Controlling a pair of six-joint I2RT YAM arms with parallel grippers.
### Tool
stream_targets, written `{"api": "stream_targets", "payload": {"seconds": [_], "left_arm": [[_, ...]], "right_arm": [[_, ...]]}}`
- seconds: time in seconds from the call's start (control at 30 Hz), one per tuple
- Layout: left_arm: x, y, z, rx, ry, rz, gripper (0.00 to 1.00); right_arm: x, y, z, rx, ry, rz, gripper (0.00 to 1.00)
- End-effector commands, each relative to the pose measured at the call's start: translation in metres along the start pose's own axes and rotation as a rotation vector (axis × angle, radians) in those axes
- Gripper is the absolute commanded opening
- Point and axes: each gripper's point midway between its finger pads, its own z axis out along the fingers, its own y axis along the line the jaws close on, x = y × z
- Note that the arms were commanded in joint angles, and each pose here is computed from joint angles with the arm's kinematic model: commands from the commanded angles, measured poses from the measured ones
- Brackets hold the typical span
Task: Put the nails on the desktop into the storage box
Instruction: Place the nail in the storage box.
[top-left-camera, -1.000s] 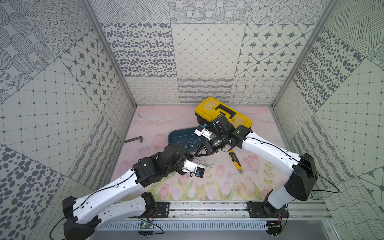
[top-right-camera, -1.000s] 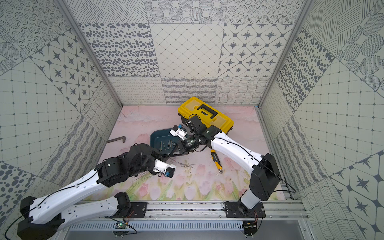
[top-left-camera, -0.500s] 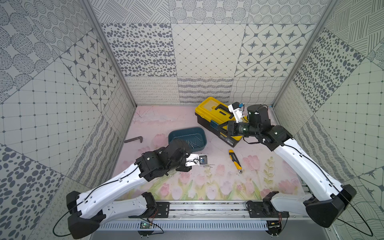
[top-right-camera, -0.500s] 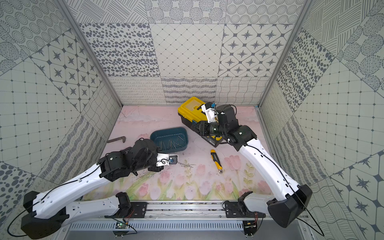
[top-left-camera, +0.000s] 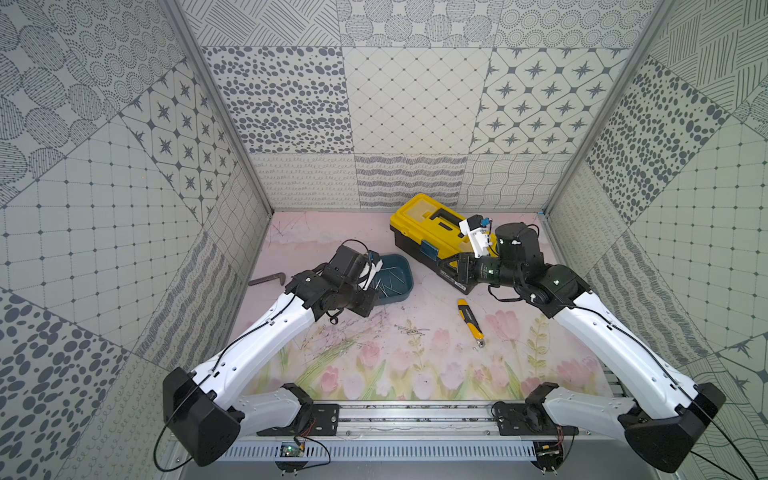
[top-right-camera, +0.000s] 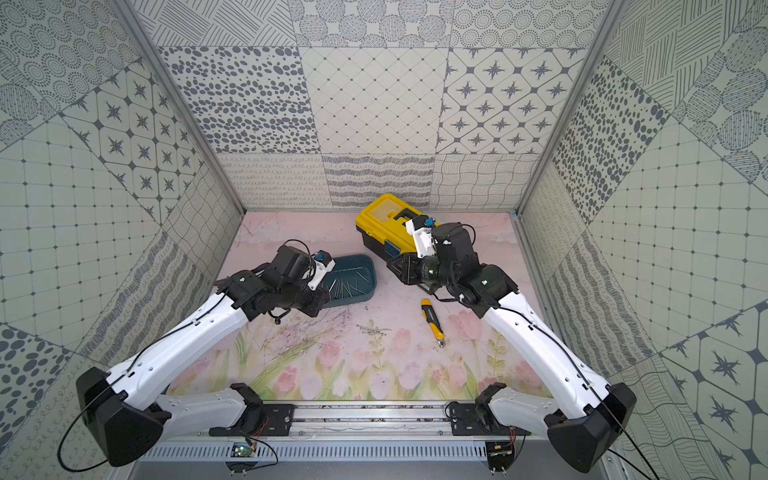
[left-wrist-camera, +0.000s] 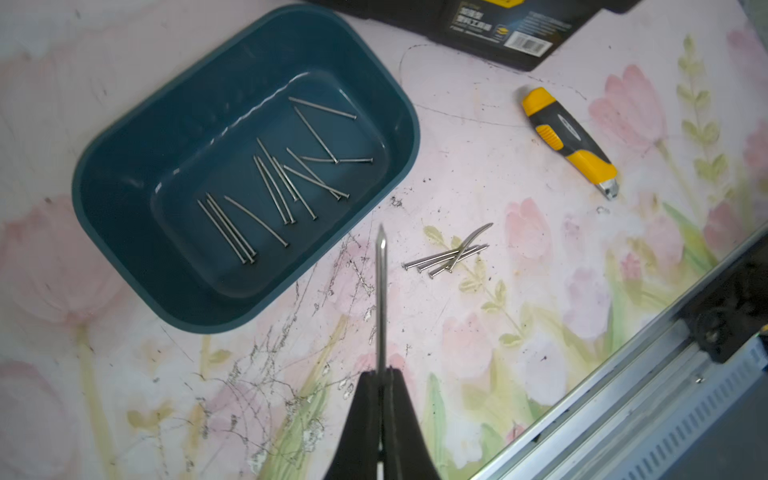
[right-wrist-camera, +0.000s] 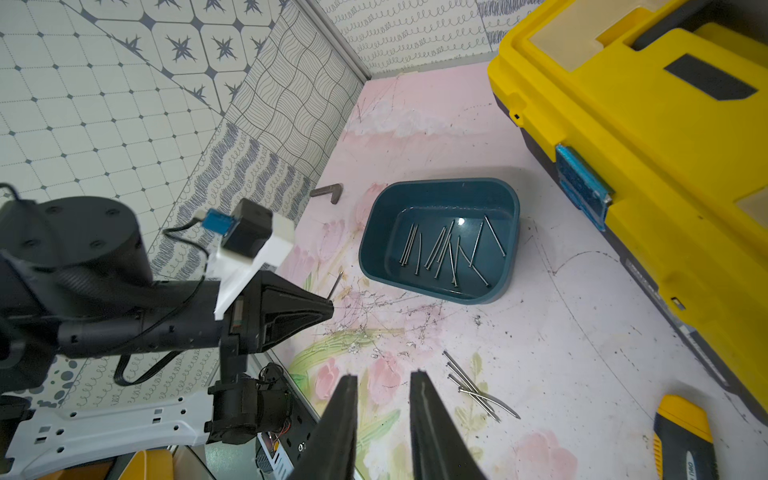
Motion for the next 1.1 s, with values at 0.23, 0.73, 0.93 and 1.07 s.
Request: {"api": "stream_targets", "payload": {"seconds": [0.23, 0.73, 0.93, 1.07], "left_arm": [[0.000, 0.034, 0.039, 0.166, 0.125, -0.705, 0.00], [-0.025, 0.073, 0.097, 0.112, 0.147, -0.679, 0.00], [-0.026, 0.086, 0.118, 0.074, 0.165, -0.653, 0.00], [-0.024, 0.088, 0.128, 0.073, 0.167, -0.659, 0.00]], "right_arm": [[0.019, 0.021, 0.010, 0.093, -0.020, -0.291, 0.27], [0.010, 0.027, 0.006, 0.181, -0.093, -0.405, 0.30], [0.013, 0.030, 0.009, 0.159, -0.078, -0.402, 0.32], [0.020, 0.029, 0.013, 0.149, -0.051, -0.412, 0.36]]}}
